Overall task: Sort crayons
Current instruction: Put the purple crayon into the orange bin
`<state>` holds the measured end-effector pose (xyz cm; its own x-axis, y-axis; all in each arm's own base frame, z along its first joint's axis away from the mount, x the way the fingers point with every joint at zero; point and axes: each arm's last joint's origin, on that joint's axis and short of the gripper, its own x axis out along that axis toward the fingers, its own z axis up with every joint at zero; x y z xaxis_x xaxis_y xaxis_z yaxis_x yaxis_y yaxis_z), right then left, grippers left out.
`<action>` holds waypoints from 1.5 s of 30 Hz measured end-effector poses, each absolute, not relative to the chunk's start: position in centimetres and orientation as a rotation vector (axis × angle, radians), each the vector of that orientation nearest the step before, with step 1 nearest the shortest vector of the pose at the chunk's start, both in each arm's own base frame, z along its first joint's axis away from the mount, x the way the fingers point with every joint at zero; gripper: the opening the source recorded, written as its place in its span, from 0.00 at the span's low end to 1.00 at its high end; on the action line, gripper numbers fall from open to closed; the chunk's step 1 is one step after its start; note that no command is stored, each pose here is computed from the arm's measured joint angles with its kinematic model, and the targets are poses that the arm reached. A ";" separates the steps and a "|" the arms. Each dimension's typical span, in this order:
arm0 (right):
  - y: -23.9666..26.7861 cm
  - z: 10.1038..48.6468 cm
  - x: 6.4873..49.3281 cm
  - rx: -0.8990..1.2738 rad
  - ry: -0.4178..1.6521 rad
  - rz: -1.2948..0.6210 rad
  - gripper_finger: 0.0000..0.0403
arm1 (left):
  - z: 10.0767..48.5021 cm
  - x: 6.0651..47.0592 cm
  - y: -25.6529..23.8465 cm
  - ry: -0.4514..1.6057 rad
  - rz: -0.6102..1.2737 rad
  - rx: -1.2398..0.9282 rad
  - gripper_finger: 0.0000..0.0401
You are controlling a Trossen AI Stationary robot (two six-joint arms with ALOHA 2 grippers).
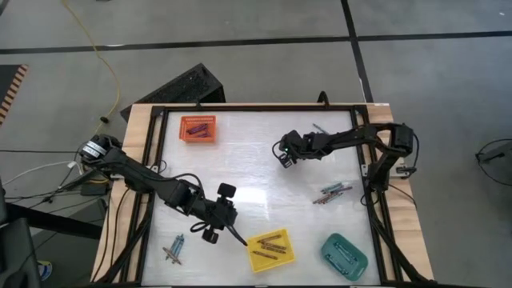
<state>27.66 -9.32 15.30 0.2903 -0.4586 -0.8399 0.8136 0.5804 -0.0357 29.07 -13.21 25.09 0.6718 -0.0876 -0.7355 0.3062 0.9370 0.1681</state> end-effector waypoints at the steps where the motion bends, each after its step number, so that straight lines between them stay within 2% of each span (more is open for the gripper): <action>1: -9.3 15.3 27.7 0.441 0.937 -0.883 0.01 | 25.1 29.1 -13.2 0.804 -0.212 0.295 0.28; 5: -8.8 15.9 27.7 0.425 0.926 -0.855 0.01 | 25.1 29.1 -13.0 0.794 -0.167 0.324 0.28; 9: -7.7 18.0 27.3 0.413 0.869 -0.778 0.00 | 25.4 29.4 -12.9 0.756 -0.103 0.363 0.28; 17: -4.1 26.5 24.5 0.313 0.522 -0.623 0.00 | 27.7 29.6 -12.6 0.577 0.015 0.458 0.25; 22: -1.1 30.9 22.5 0.224 0.289 -0.442 0.00 | 31.0 28.9 -12.0 0.393 0.090 0.496 0.21; 27: 2.2 34.0 21.4 0.107 0.081 -0.251 0.00 | 34.5 27.8 -11.0 0.214 0.061 0.489 0.19; 32: 5.2 35.3 21.6 -0.016 -0.061 -0.114 0.00 | 36.9 27.2 -9.4 0.058 -0.041 0.399 0.19; 37: 7.5 35.5 22.6 -0.139 -0.158 -0.047 0.00 | 37.8 27.5 -8.4 -0.025 -0.011 0.338 0.19; 45: 8.9 35.4 24.0 -0.234 -0.203 -0.028 0.00 | 38.6 27.8 -8.1 -0.117 0.003 0.288 0.19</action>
